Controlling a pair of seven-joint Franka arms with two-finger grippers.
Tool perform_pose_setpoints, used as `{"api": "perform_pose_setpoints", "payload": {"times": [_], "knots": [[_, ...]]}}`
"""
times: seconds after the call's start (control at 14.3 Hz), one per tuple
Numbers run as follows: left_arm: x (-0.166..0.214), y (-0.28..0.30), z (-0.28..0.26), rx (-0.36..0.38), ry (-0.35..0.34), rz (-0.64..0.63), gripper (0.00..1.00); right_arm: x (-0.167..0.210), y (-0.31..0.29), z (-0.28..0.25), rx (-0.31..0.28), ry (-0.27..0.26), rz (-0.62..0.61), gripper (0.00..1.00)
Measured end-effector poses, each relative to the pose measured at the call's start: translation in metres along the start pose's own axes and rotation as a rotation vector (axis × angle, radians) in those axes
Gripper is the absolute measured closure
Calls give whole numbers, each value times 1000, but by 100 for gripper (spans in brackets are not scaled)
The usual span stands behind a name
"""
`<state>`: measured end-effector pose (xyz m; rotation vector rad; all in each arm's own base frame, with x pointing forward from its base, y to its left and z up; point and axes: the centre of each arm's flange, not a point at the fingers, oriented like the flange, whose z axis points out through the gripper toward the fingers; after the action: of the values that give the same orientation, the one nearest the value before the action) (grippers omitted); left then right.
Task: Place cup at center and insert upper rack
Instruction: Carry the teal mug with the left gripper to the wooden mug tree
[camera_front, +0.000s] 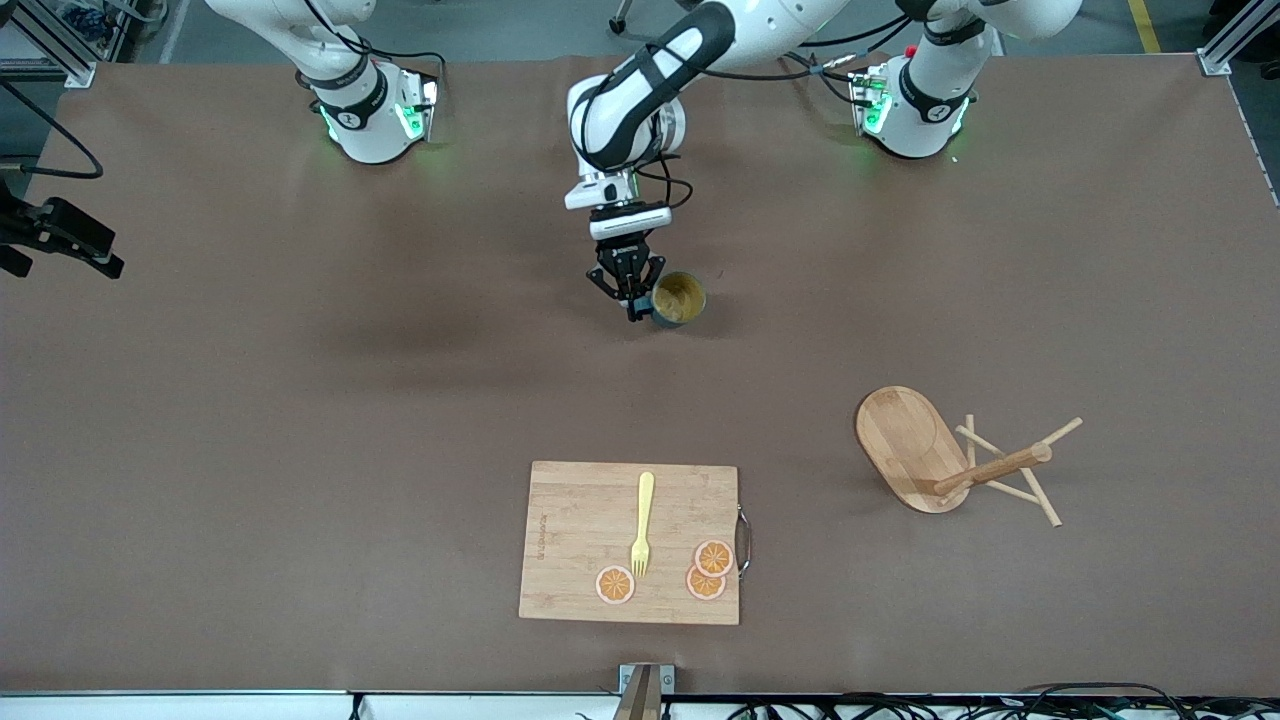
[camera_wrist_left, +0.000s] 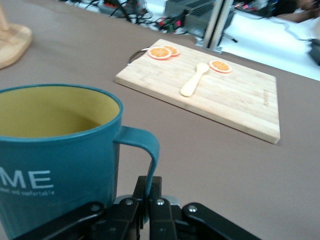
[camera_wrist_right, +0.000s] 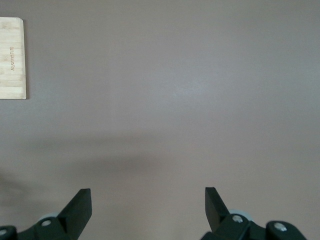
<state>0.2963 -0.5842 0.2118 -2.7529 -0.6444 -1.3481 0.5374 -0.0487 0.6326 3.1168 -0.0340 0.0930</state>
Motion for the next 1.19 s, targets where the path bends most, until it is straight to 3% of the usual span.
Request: {"api": "perform_pose_setpoints", "payload": {"times": [0.49, 0.84, 1.19], "knots": [[145, 54, -13, 163, -242, -319, 94, 0, -2, 0, 0, 1, -4, 0], [212, 54, 18, 237, -442, -558, 94, 0, -3, -1, 0, 1, -4, 0], [299, 33, 36, 282, -621, -677, 94, 0, -3, -1, 0, 1, -6, 0]]}}
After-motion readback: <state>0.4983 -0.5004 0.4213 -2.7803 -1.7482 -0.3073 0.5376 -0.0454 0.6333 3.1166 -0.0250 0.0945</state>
